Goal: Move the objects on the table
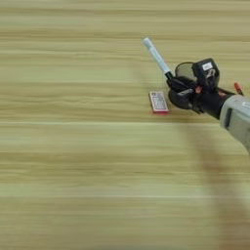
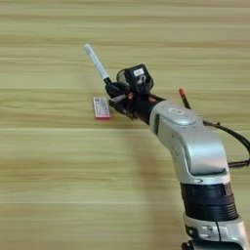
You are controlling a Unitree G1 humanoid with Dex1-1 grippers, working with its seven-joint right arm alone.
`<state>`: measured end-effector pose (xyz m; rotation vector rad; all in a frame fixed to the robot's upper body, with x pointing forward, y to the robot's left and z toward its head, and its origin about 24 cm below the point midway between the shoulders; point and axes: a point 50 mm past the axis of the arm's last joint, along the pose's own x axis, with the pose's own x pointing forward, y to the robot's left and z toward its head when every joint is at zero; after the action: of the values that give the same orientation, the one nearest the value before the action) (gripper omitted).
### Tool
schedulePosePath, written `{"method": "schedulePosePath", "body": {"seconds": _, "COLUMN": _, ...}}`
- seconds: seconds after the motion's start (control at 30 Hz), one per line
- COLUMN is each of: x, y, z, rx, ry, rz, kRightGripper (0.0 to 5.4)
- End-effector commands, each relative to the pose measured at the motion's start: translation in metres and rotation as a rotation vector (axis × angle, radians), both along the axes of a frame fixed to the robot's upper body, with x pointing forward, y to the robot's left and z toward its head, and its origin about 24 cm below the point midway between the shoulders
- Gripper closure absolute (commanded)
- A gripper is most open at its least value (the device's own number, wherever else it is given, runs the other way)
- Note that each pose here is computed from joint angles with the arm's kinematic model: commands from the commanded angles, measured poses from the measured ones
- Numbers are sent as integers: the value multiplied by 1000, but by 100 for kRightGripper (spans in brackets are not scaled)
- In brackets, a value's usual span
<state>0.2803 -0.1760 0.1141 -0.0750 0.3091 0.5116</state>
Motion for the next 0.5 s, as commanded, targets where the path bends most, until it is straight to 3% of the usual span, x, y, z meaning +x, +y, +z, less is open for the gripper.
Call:
{"method": "schedulePosePath", "body": {"seconds": 0.03, "x": 7, "y": 10, "z": 13, "rx": -17, "ry": -74, "rz": 32, "kRightGripper": 471}}
{"method": "schedulePosePath", "body": {"seconds": 0.5, "x": 18, "y": 27, "z": -26, "rx": -34, "ry": 77, "rz": 35, "kRightGripper": 471}}
